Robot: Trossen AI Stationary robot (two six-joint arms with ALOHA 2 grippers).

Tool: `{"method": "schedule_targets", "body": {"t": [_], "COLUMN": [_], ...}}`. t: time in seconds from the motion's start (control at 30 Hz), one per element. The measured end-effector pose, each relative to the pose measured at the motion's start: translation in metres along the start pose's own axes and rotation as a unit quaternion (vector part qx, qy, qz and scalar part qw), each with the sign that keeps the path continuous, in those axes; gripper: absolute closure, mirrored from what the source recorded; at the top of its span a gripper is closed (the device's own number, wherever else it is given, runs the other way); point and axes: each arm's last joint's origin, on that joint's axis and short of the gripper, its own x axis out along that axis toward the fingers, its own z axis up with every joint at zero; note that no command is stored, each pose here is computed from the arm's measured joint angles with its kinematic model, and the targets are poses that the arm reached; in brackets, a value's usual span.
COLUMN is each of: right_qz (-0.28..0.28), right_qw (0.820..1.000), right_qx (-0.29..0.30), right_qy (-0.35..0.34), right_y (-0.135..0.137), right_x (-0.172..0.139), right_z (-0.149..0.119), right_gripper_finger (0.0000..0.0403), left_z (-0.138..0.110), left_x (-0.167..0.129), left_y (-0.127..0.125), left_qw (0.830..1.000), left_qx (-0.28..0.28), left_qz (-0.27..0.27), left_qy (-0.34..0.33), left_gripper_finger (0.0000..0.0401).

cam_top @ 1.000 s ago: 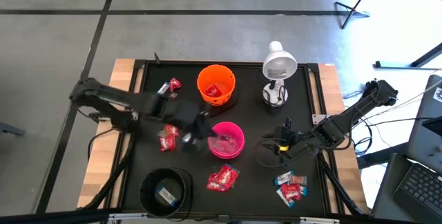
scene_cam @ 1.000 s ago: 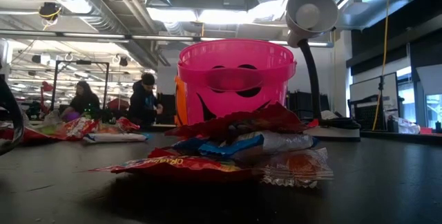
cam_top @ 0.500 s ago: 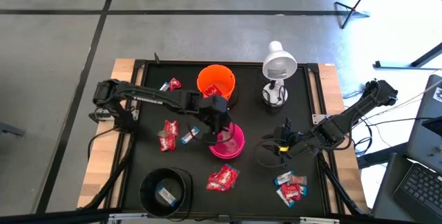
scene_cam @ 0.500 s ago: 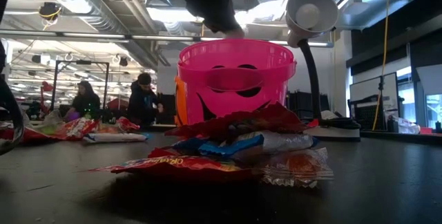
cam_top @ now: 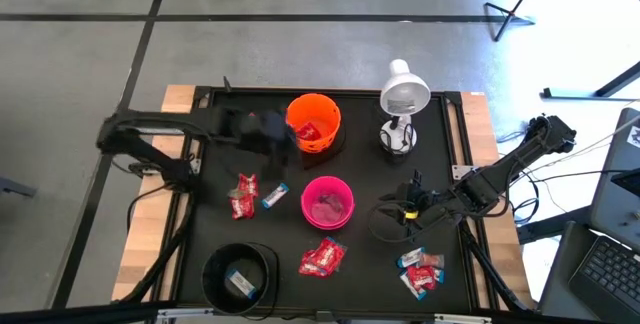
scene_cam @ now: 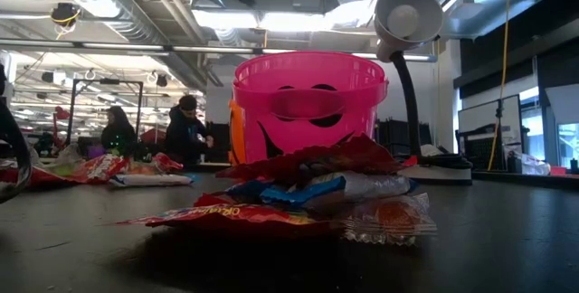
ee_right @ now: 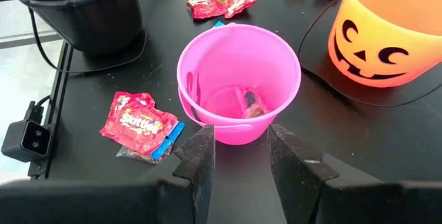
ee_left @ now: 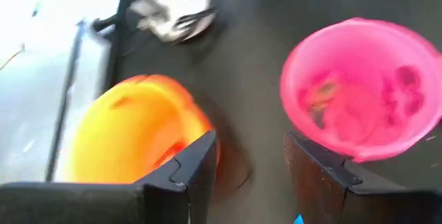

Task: Sort candy
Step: Put the orange gummy into the pink bucket

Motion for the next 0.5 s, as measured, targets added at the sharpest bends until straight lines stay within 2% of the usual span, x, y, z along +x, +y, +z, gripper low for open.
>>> {"method": "schedule_targets", "body": {"t": [0.1, 0.2, 0.33, 0.5], "right_qz": [-0.002, -0.002, -0.002, -0.002], "right_qw": [1.0, 1.0, 1.0, 1.0], "right_qx": [0.001, 0.002, 0.002, 0.002], "right_qy": [-0.004, -0.005, -0.005, -0.005], "right_y": [0.0, 0.0, 0.0, 0.0], "right_x": [0.0, 0.0, 0.0, 0.0], "right_z": [0.001, 0.001, 0.001, 0.001], "right_gripper_finger": [0.0272, 0.0272, 0.0272, 0.0272], "left_z": [-0.016, -0.037, -0.073, -0.122], "left_x": [-0.02, -0.022, -0.002, 0.032], "left_y": [0.025, 0.045, 0.058, 0.061], "left_qw": [0.998, 0.994, 0.983, 0.959], "left_qx": [-0.056, -0.108, -0.155, -0.189], "left_qz": [0.03, 0.023, 0.037, 0.054], "left_qy": [-0.011, 0.006, 0.092, 0.202], "left_gripper_finger": [0.0244, 0.0244, 0.0244, 0.0244]}}
